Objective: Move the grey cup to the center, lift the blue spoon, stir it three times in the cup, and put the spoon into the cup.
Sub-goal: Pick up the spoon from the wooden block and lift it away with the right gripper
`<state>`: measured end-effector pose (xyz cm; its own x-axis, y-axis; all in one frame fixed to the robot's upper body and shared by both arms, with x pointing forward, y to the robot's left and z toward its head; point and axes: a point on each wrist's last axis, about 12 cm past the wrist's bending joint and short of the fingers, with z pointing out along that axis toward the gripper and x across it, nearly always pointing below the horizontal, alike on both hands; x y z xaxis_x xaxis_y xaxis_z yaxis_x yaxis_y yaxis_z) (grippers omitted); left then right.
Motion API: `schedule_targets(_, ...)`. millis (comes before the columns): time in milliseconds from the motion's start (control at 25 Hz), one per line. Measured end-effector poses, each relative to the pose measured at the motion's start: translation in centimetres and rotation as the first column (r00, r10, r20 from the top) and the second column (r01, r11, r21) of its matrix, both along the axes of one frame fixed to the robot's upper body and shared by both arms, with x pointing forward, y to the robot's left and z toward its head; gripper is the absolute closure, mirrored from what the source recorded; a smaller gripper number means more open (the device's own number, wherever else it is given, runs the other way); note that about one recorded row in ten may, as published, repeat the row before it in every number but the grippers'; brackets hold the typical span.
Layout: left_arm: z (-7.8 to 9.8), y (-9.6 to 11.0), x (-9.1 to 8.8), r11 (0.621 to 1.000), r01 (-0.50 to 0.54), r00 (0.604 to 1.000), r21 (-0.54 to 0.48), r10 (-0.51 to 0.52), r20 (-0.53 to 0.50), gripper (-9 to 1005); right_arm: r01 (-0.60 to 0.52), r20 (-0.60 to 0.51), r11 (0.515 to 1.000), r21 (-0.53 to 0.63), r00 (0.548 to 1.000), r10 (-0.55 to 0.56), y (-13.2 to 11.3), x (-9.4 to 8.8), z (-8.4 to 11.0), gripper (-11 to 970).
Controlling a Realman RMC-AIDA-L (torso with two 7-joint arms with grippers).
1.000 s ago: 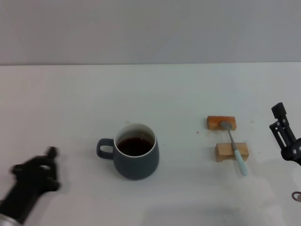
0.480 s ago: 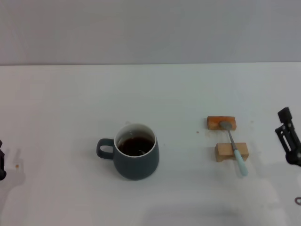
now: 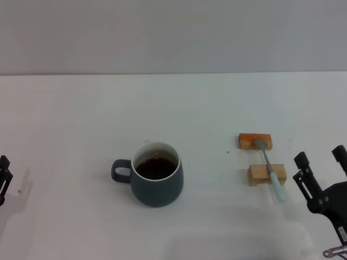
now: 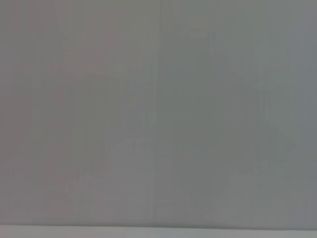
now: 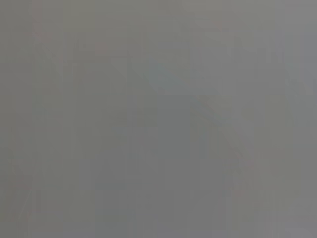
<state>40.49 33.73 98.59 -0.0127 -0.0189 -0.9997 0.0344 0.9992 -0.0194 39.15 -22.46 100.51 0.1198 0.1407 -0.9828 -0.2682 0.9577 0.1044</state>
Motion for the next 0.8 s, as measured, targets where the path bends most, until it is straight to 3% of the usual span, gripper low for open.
schedule_targets(320,-0.1,0.2,0.0,1.0,-0.013,1.0,0.001,0.013,-0.011,212,-0.031,-0.084,0.999,0.011,0.996,0.032,0.3,-0.3,-1.0,187)
schedule_targets(520,-0.2,0.3,-0.1,1.0,-0.016,1.0,-0.001,0.016,-0.015,136,-0.039,-0.133,0.999,0.01,0.99,0.04,0.5,-0.7,-1.6,187)
schedule_targets(800,-0.2,0.5,0.0,1.0,-0.02,1.0,0.003,0.02,-0.024,136,-0.022,-0.188,1.0,-0.004,0.982,0.02,0.0,-0.9,-2.3,187)
